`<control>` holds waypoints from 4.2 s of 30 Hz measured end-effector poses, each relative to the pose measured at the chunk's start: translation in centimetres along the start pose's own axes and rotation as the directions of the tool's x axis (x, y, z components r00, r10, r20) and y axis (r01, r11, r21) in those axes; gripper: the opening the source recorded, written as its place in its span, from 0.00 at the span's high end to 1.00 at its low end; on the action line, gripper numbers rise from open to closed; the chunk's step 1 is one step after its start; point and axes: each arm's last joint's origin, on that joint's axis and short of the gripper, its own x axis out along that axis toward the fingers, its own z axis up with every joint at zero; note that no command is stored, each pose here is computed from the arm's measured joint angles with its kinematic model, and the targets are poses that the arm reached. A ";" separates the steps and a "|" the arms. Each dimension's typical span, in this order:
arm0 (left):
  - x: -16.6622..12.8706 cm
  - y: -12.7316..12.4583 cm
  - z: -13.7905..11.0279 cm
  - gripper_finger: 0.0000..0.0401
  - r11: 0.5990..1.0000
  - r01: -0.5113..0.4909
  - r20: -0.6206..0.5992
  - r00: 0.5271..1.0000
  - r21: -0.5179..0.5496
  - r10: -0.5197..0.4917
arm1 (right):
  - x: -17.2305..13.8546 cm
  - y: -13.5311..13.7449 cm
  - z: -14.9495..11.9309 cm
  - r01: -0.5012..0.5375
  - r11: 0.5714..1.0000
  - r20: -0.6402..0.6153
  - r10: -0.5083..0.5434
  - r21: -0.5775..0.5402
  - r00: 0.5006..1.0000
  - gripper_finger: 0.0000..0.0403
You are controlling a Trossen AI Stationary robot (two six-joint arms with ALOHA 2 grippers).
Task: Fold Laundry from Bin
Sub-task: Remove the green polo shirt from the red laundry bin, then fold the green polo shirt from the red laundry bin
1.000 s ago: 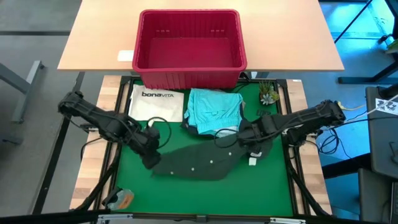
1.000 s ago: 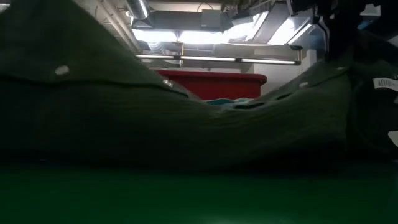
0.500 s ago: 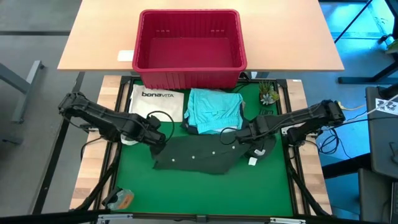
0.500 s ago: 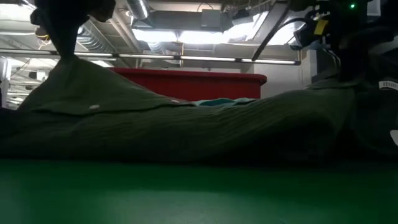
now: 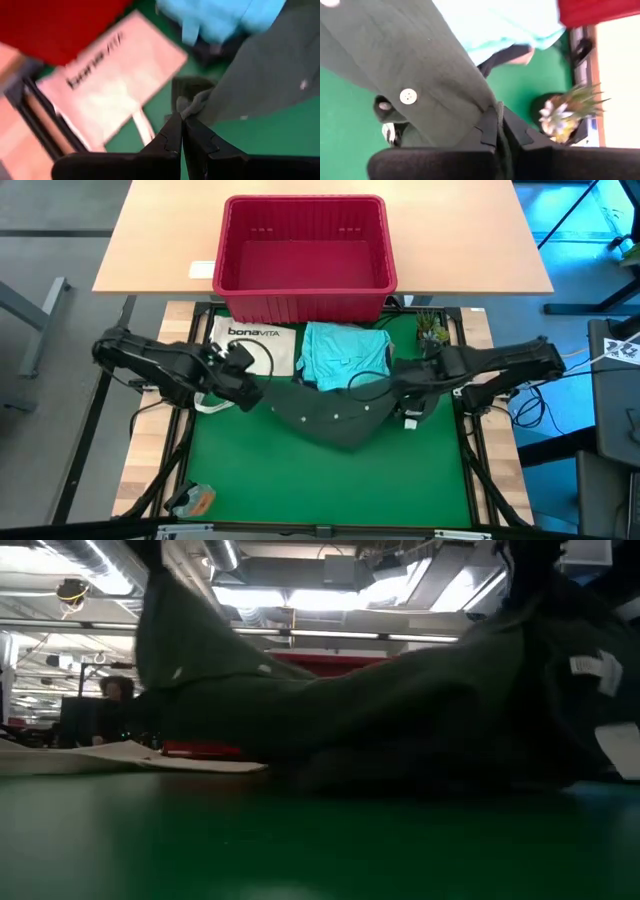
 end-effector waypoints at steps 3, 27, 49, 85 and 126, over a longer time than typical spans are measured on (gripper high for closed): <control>-1.7 0.9 1.1 1.00 1.000 0.006 0.116 0.993 -0.009 -0.005 | -1.6 -1.2 -0.3 0.047 0.998 0.096 -0.050 0.034 0.994 0.99; -0.7 -3.3 -6.8 1.00 0.966 0.103 0.117 0.984 0.238 -0.134 | -2.4 4.0 -7.1 -0.092 0.990 0.211 0.113 -0.104 0.971 0.99; 3.5 -8.0 -17.2 1.00 0.774 0.591 -0.266 0.802 0.228 -0.534 | -0.5 16.3 -15.5 -0.642 0.670 0.175 0.730 -0.372 0.661 0.99; 5.5 -8.4 -18.7 0.67 0.801 0.482 -0.368 0.716 -0.354 -0.593 | 2.1 17.8 -18.1 -0.842 0.506 -0.169 0.828 -0.184 0.535 0.45; 9.4 -8.9 -9.7 0.69 0.809 0.585 0.075 0.806 0.056 -0.588 | 10.2 10.8 -4.1 -0.561 0.822 0.235 0.528 0.102 0.816 0.44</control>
